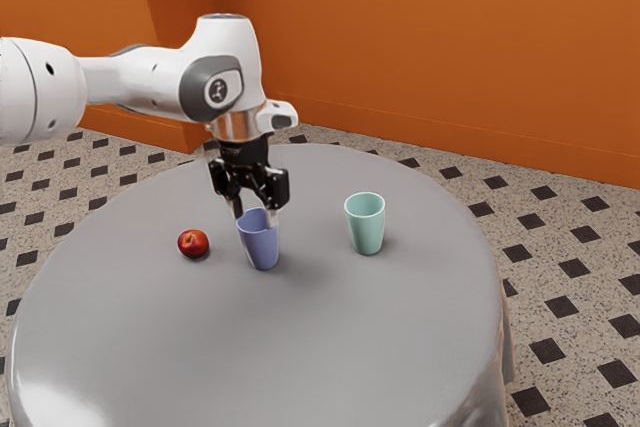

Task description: Place the left cup onto the right cup

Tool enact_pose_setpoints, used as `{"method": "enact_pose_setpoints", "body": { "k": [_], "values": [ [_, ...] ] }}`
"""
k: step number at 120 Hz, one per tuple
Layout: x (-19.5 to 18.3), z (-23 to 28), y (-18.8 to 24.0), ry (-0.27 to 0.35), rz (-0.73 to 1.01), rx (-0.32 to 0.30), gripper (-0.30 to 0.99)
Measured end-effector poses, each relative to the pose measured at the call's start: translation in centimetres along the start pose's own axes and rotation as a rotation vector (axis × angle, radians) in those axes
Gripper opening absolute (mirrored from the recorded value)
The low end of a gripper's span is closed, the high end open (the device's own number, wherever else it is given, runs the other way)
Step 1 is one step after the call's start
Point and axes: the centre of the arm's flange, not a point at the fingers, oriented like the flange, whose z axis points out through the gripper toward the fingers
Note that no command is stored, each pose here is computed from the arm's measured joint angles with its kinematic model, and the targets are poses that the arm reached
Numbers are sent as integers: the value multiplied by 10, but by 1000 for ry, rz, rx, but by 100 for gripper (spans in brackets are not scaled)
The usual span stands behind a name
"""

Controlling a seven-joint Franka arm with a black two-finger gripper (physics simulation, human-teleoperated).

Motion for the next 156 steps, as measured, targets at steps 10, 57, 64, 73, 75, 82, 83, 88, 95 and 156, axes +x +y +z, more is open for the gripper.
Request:
{"method": "enact_pose_setpoints", "body": {
  "k": [10,57,64,73,75,82,83,88,95,156],
  "values": [
    [3,6,1,2,-2,-3,49],
    [25,18,-6,31,-13,10,48],
    [28,21,-8,33,-16,11,48],
    [33,28,-11,34,-19,14,48],
    [34,29,-11,34,-19,15,48],
    [39,32,-13,41,-19,19,48],
    [40,32,-13,41,-19,20,48],
    [42,35,-14,44,-19,22,47],
    [46,39,-16,47,-19,25,47],
    [68,62,-27,61,-20,40,47]
  ]
}}
